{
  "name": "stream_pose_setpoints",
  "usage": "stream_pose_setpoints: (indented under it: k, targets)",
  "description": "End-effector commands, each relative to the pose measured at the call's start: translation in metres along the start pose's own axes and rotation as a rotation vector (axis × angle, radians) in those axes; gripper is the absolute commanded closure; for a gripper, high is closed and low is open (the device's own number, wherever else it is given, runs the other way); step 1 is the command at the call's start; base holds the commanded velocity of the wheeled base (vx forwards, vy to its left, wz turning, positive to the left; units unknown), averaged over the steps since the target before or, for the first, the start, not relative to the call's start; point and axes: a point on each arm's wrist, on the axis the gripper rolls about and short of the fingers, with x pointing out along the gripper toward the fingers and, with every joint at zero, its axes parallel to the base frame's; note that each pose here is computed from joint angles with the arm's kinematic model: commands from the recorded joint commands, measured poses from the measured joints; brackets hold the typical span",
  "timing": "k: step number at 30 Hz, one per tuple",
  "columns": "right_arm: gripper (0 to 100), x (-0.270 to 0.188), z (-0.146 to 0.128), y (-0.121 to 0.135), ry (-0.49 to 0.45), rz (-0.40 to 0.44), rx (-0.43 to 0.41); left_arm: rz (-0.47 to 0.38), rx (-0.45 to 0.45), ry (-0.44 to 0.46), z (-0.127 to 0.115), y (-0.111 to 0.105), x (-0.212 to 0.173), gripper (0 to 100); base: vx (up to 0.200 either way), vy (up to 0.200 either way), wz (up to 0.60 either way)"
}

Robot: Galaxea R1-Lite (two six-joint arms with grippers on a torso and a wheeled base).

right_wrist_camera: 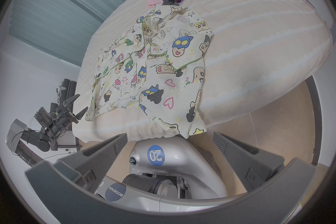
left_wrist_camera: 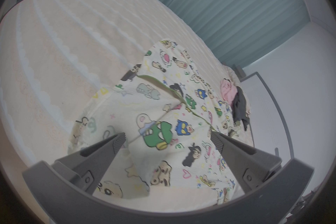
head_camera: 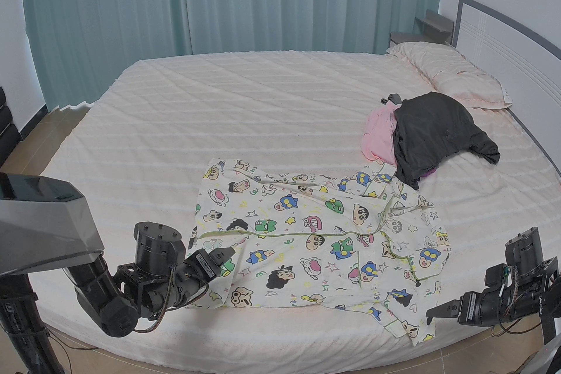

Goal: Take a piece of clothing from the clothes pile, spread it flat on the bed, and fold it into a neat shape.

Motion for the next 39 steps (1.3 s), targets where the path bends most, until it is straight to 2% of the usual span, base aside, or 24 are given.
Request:
stream_pose_setpoints:
  k: [1, 20, 21, 33, 39]
  targets:
    - [0, 0.0, -0.001, 0.0, 0.001, 0.001, 0.0, 0.061, -0.013, 0.008, -0.005, 0.012, 0.016, 0, 0.0, 0.0, 0.0]
    - [0, 0.0, -0.001, 0.001, 0.003, 0.004, -0.009, 0.051, -0.076, 0.019, -0.01, 0.008, 0.018, 0, 0.0, 0.0, 0.0]
    - [0, 0.0, -0.001, 0.001, 0.003, 0.004, -0.008, 0.05, -0.082, 0.021, -0.01, 0.008, 0.018, 100, 0.0, 0.0, 0.0]
    - [0, -0.001, -0.002, 0.001, 0.003, 0.004, -0.008, 0.052, -0.084, 0.025, -0.011, 0.008, 0.018, 100, 0.0, 0.0, 0.0]
    - [0, -0.002, -0.002, 0.001, -0.004, 0.008, -0.009, 0.006, -0.083, -0.01, -0.002, -0.002, 0.01, 100, 0.0, 0.0, 0.0]
